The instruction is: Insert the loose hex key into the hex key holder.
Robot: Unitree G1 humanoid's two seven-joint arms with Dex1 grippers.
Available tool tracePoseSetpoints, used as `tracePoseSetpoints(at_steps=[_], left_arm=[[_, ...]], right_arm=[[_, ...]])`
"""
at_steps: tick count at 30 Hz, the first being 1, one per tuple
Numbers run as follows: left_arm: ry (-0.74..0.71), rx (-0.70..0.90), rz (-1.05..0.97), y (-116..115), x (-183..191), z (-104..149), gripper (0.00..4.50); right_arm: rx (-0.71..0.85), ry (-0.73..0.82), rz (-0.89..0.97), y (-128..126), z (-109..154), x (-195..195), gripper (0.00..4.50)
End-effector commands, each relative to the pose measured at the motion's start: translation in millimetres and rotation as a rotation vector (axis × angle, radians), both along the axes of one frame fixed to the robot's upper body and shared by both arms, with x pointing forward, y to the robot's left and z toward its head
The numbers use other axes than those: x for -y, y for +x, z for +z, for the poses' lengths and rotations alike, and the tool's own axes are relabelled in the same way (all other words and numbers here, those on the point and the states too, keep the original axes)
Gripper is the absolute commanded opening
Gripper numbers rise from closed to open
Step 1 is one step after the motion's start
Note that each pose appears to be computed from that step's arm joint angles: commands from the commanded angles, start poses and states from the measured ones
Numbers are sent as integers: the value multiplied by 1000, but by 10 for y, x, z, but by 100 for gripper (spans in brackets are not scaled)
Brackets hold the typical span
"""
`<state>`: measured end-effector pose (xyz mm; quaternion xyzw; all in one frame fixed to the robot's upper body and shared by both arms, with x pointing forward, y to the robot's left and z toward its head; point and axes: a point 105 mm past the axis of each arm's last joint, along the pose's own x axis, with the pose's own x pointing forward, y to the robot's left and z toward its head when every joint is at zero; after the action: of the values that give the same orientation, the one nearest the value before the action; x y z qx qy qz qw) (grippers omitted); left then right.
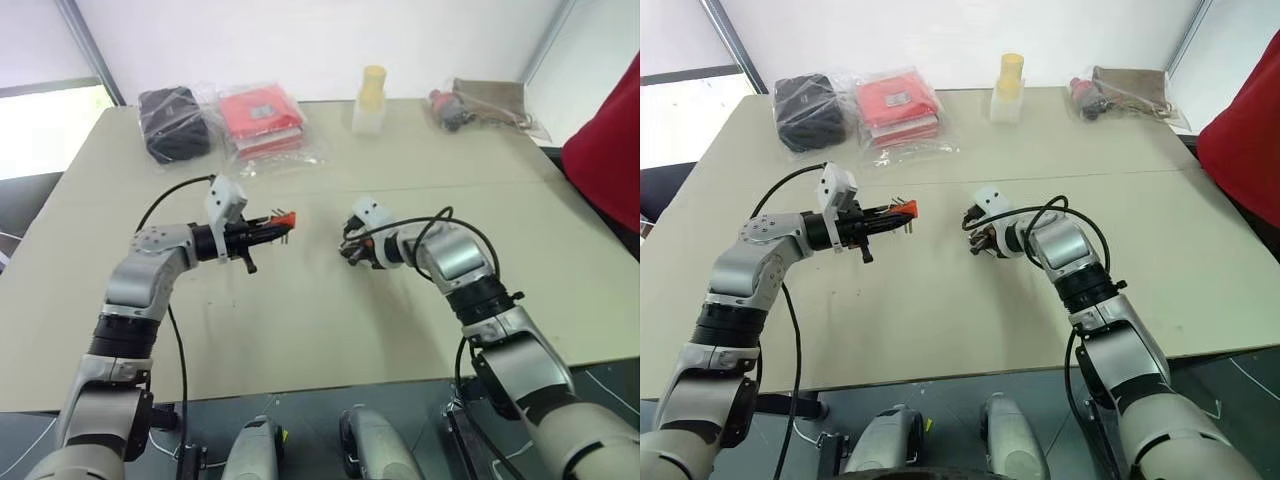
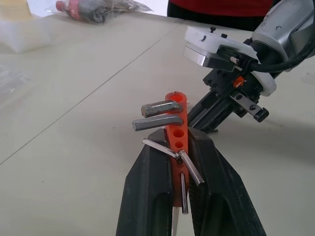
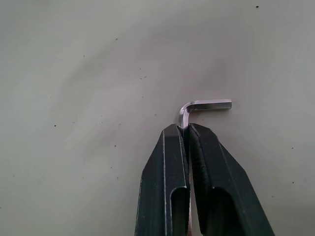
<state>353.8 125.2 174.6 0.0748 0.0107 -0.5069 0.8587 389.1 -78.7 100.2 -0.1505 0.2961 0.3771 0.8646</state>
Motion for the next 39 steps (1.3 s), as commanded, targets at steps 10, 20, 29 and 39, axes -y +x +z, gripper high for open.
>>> tracePoseSetpoints(at_steps=[10,20,29,39], left_arm=[[51,-53,-152,-83,-55,72,0],[-82,-53,-282,182,224,553,0],[-112,-16,-346,306,457,711,0],[-142,-1,-346,327,451,780,0]], right_arm=[[477,470,13,159,1464,-94,5],[677,832,122,-262,2136,-129,5],[637,961,123,-430,2206,-199,5],[627,947,113,-430,2149,-159,5]])
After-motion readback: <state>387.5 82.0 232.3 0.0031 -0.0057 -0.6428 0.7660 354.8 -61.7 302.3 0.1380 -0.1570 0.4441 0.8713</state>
